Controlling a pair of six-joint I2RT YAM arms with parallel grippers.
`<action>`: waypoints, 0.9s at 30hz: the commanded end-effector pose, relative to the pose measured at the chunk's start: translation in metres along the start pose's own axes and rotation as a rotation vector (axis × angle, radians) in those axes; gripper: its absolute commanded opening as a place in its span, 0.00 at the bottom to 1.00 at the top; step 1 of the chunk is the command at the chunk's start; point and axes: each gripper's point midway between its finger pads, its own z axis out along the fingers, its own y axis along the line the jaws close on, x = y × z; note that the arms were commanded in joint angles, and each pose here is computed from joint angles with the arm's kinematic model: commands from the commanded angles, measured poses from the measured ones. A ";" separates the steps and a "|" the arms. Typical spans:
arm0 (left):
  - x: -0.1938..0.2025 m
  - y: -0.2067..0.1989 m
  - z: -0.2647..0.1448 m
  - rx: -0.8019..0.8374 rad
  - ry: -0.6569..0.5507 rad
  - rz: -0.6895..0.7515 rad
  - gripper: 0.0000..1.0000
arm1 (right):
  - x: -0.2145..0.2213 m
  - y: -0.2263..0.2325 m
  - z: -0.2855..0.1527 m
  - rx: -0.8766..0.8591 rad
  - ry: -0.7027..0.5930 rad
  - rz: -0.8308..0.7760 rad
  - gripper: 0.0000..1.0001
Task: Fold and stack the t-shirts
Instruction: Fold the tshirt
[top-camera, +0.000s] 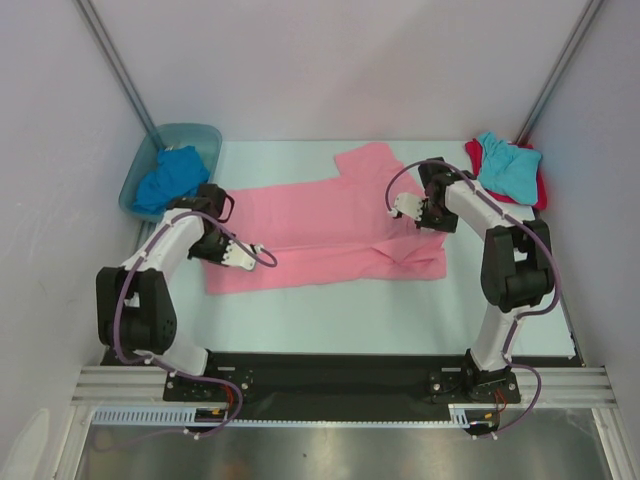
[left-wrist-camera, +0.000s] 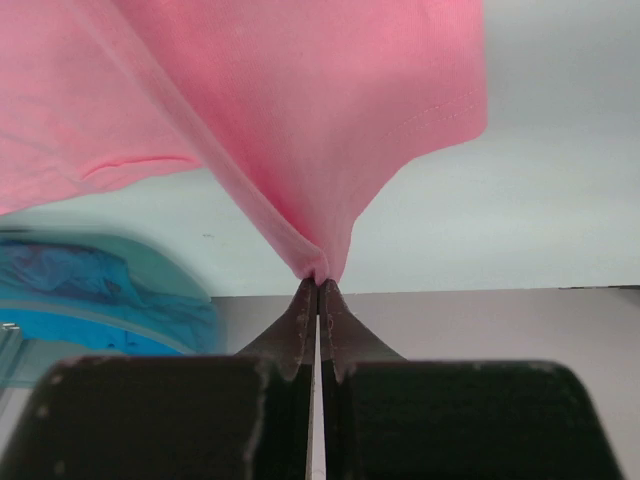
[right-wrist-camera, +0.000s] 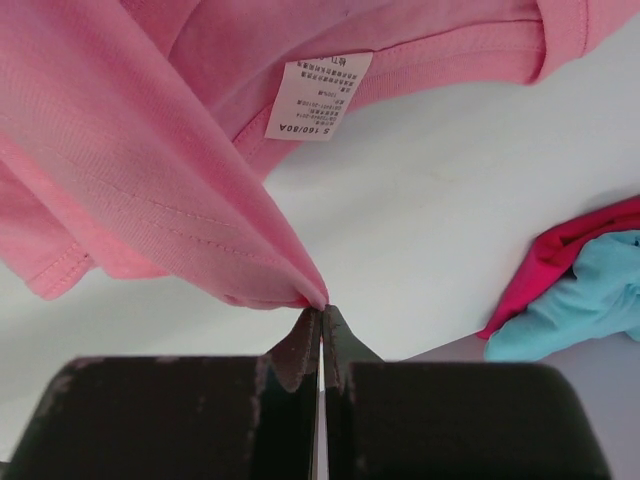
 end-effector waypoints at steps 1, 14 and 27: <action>-0.002 0.004 0.007 0.009 -0.020 0.023 0.00 | -0.003 -0.020 -0.007 0.065 0.005 0.024 0.00; -0.006 0.037 0.027 -0.018 -0.041 0.005 0.00 | -0.005 -0.024 -0.005 0.072 0.004 0.045 0.00; -0.005 0.047 0.038 -0.006 -0.034 -0.005 0.00 | -0.011 -0.031 -0.003 0.078 -0.001 0.061 0.00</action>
